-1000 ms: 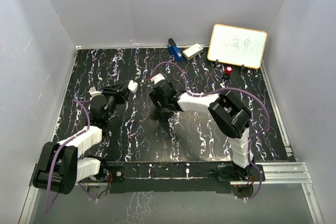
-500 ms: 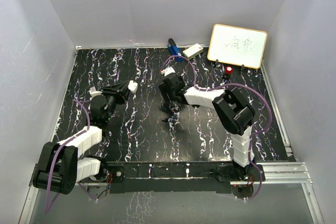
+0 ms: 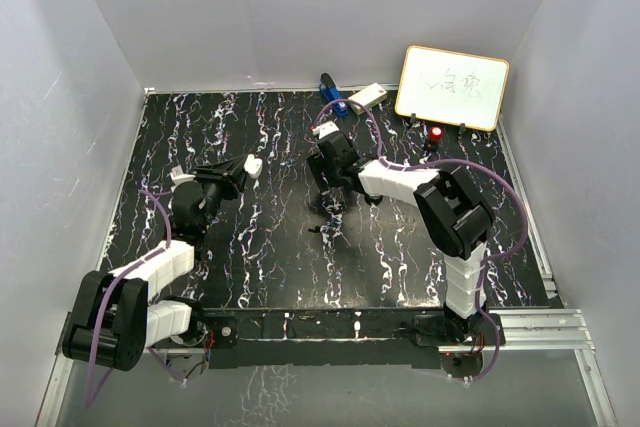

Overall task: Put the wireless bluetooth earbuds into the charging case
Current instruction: Pick up the earbud from the center of the board.

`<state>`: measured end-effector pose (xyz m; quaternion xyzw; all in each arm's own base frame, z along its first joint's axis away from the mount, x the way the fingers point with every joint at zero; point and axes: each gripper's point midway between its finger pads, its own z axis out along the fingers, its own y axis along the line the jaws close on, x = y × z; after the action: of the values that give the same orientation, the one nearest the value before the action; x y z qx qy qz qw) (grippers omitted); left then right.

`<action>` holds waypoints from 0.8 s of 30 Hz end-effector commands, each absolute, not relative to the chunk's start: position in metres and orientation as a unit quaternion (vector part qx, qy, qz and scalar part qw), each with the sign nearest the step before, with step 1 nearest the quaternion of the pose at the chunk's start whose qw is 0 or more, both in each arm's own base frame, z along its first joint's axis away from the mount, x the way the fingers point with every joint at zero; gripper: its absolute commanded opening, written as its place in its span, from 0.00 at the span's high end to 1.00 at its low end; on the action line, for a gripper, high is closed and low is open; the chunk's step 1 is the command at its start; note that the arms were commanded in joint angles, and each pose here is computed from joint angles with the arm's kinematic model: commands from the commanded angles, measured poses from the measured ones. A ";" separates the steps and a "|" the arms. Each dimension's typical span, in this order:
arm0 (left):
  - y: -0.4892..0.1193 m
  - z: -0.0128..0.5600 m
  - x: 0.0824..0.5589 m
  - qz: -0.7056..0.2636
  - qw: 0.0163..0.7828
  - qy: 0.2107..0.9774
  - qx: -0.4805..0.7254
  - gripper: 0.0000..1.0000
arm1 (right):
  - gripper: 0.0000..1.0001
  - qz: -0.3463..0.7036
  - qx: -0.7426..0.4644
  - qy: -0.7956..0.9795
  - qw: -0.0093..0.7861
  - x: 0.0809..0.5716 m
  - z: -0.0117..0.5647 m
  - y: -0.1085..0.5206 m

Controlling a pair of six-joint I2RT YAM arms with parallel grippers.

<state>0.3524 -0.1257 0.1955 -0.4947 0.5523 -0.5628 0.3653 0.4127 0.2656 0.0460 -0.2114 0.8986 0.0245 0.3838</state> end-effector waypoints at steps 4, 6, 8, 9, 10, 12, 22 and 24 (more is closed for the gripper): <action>-0.126 0.223 0.353 -0.585 0.381 0.539 -0.472 1.00 | 0.29 0.066 -0.191 0.880 0.430 0.442 0.099 0.287; -0.126 0.223 0.353 -0.584 0.382 0.539 -0.472 1.00 | 0.29 0.063 -0.185 0.888 0.416 0.450 0.093 0.285; -0.126 0.224 0.353 -0.585 0.382 0.538 -0.471 1.00 | 0.29 0.056 -0.181 0.892 0.410 0.457 0.089 0.283; -0.126 0.224 0.353 -0.585 0.383 0.538 -0.471 1.00 | 0.29 0.056 -0.180 0.893 0.409 0.460 0.087 0.283; -0.126 0.224 0.353 -0.585 0.383 0.538 -0.471 1.00 | 0.29 0.057 -0.180 0.892 0.410 0.462 0.087 0.283; -0.126 0.223 0.352 -0.585 0.381 0.539 -0.471 1.00 | 0.29 0.054 -0.181 0.895 0.405 0.466 0.083 0.283; -0.126 0.223 0.351 -0.586 0.381 0.539 -0.471 1.00 | 0.28 0.036 -0.183 0.906 0.379 0.465 0.064 0.276; -0.126 0.223 0.351 -0.585 0.380 0.539 -0.471 1.00 | 0.28 0.031 -0.183 0.909 0.374 0.464 0.060 0.273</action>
<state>0.3516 -0.1261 0.1970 -0.4912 0.5534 -0.5637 0.3670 0.4521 0.2678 0.0390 -0.1920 0.9162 0.0268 0.3506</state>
